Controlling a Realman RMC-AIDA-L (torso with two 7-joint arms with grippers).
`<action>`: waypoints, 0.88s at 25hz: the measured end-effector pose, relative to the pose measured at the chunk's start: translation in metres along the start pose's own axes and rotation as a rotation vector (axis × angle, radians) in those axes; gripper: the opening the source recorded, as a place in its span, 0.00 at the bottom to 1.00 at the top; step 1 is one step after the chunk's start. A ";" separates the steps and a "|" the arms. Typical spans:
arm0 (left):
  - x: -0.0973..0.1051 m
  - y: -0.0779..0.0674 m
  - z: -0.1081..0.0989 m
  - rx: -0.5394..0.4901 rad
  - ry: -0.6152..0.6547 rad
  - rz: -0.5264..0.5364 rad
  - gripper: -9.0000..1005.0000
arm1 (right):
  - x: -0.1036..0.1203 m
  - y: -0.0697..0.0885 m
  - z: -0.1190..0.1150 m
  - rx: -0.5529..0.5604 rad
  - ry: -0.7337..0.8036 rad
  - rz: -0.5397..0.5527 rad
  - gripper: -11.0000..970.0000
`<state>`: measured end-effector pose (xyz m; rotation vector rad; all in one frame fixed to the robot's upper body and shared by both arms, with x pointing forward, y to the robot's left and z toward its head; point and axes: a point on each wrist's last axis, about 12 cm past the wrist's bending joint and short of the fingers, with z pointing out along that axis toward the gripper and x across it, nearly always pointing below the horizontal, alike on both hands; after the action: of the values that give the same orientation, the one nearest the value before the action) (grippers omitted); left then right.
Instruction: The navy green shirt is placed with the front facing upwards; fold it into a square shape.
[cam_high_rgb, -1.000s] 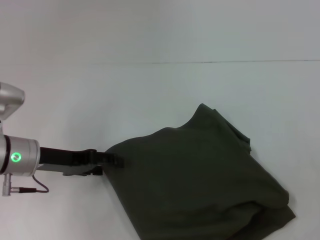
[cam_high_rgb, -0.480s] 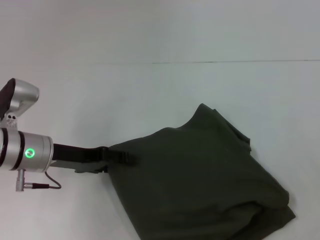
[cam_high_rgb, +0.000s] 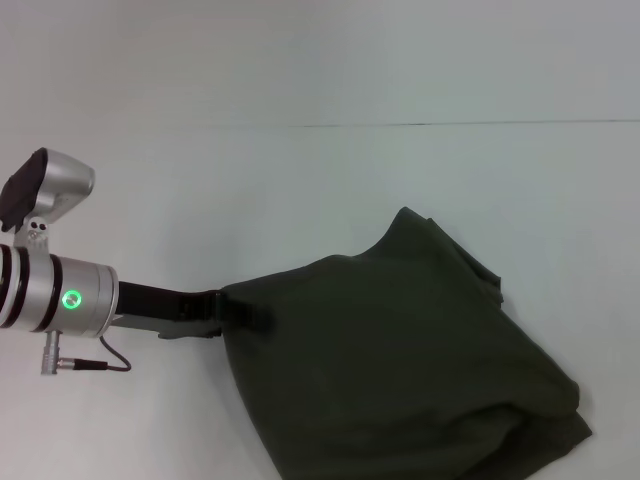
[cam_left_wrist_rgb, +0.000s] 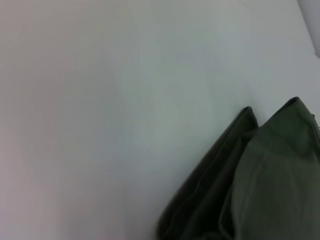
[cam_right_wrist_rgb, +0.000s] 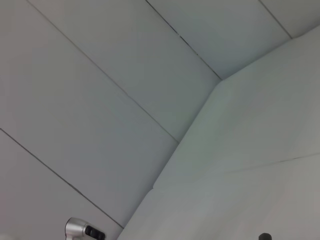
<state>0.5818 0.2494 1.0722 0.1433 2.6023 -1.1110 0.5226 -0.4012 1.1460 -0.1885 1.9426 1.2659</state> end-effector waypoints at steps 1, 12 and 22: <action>0.000 0.000 0.000 0.000 0.000 0.005 0.49 | 0.000 0.000 0.000 0.000 0.001 0.000 0.81; -0.008 -0.004 0.005 -0.013 -0.036 0.049 0.23 | 0.004 0.000 0.005 -0.012 -0.002 0.010 0.81; -0.035 -0.016 0.015 -0.080 -0.130 0.124 0.09 | 0.009 0.002 0.020 -0.041 -0.005 0.009 0.81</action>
<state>0.6152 0.2288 1.0845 0.2040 2.4815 -0.9404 0.5256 -0.3815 1.1373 -0.1973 1.9168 1.3116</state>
